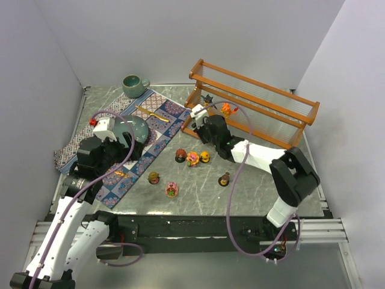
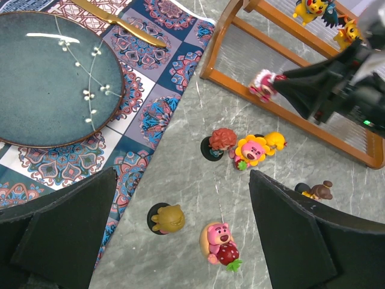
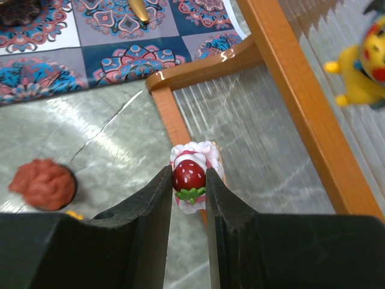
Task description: Place and organize the plastic toys onto the shelf
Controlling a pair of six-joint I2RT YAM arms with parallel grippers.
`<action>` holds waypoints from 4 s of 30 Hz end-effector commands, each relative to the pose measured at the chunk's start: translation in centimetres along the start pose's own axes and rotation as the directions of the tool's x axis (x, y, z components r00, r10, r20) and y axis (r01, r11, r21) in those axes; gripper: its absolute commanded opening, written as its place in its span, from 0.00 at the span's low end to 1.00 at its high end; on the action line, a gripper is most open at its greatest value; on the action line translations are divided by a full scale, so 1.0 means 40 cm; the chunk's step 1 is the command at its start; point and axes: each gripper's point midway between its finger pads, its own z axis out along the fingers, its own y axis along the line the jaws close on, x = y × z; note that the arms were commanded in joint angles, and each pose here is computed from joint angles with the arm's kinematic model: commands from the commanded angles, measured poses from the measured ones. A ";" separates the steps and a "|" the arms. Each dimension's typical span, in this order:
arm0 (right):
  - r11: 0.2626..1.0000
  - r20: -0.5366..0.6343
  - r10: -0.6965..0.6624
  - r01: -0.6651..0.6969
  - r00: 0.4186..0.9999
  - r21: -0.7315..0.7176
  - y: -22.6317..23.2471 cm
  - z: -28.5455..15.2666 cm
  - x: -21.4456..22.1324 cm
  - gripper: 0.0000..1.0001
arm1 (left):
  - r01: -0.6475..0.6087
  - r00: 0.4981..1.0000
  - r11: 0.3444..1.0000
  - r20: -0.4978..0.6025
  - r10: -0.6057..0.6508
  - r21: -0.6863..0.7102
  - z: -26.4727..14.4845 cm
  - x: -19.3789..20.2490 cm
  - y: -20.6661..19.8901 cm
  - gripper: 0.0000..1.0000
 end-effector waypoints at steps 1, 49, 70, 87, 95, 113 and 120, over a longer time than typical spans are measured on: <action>0.999 0.137 -0.038 0.035 0.990 0.025 -0.033 0.045 -0.115 0.00 | -0.007 1.000 0.999 0.022 0.006 0.040 0.000 -0.014 -0.020 0.97; 1.000 0.062 -0.017 0.016 0.998 0.010 -0.074 0.167 -0.044 0.31 | -0.007 1.000 0.999 0.005 0.007 0.051 0.006 -0.007 -0.024 0.97; 0.999 0.050 -0.015 0.013 0.999 0.043 -0.093 0.163 -0.057 0.45 | -0.008 1.000 0.998 0.005 0.007 0.059 0.006 -0.008 -0.028 0.97; 1.000 0.114 -0.006 0.004 0.993 0.013 -0.071 0.099 -0.121 0.70 | -0.006 1.000 0.999 0.010 0.006 0.053 0.003 -0.009 -0.025 0.97; 1.000 0.139 -0.013 0.012 0.990 0.010 -0.049 0.056 -0.164 0.76 | -0.006 1.000 0.999 0.018 0.005 0.051 0.001 -0.012 -0.024 0.97; 0.889 0.068 0.404 -0.374 0.912 -0.264 0.113 -0.134 -0.099 0.76 | -0.005 0.999 0.999 0.039 0.003 0.048 -0.009 -0.022 -0.025 0.97; 0.821 -0.016 0.480 -0.456 0.877 -0.344 0.179 -0.187 -0.004 0.74 | -0.005 0.999 0.999 0.037 0.003 0.051 -0.009 -0.021 -0.026 0.97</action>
